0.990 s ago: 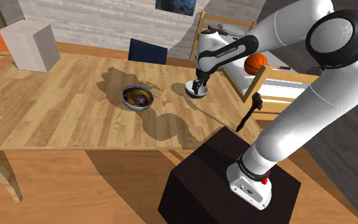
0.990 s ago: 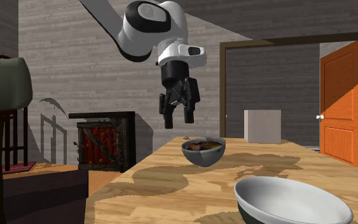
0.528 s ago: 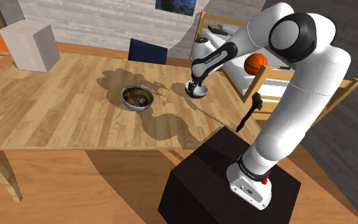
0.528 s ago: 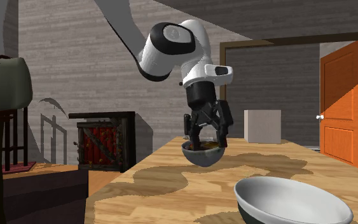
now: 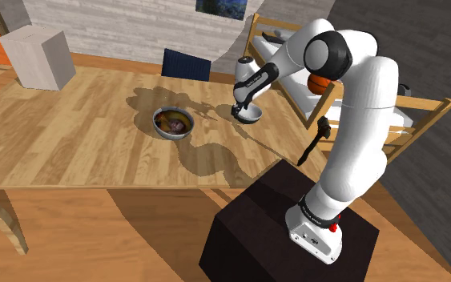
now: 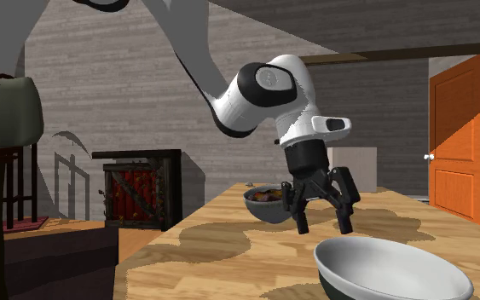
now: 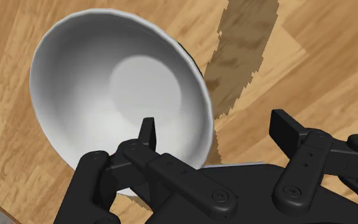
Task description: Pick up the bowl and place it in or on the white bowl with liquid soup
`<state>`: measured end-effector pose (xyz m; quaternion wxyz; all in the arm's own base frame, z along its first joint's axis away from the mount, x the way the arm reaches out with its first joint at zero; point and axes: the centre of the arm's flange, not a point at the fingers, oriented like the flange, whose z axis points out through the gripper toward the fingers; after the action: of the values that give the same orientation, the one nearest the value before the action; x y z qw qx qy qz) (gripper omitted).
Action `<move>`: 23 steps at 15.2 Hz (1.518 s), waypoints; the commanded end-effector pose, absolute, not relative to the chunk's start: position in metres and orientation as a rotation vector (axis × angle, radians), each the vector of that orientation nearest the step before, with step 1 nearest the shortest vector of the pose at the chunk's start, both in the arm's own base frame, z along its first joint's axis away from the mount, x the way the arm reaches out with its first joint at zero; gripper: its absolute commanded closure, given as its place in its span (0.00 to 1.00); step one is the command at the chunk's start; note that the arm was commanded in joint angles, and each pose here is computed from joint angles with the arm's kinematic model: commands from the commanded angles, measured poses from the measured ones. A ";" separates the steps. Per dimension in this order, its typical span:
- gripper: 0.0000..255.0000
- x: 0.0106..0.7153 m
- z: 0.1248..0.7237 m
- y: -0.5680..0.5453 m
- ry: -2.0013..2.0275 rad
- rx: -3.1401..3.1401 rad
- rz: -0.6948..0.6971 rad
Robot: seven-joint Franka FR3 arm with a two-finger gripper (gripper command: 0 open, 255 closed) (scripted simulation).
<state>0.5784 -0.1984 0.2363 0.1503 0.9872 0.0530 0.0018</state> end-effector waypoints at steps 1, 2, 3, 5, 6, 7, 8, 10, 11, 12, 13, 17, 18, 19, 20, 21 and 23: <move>0.00 0.581 0.226 -0.203 0.152 2.834 0.008; 0.00 0.581 0.221 -0.204 0.152 2.834 0.008; 0.00 0.581 0.215 -0.206 0.152 2.834 0.008; 0.00 0.581 0.205 -0.209 0.152 2.834 0.008; 0.00 0.581 0.203 -0.210 0.152 2.834 0.008; 0.00 0.581 0.203 -0.210 0.152 2.834 0.008; 0.00 0.581 0.203 -0.210 0.152 2.834 0.008; 0.00 0.581 0.203 -0.210 0.152 2.834 0.008; 0.00 0.581 0.203 -0.210 0.152 2.834 0.008; 0.00 0.581 0.203 -0.210 0.152 2.834 0.008; 0.00 0.581 0.203 -0.210 0.152 2.834 0.008; 1.00 0.581 0.203 -0.210 0.152 2.834 0.008; 1.00 0.581 0.203 -0.210 0.152 2.834 0.008; 1.00 0.581 0.203 -0.210 0.152 2.834 0.008; 1.00 0.581 0.203 -0.210 0.152 2.834 0.008; 1.00 0.581 0.203 -0.210 0.152 2.834 0.008; 1.00 0.581 0.202 -0.210 0.152 2.834 0.008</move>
<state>0.5812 -0.2099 0.2027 0.1510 0.9871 0.0529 0.0027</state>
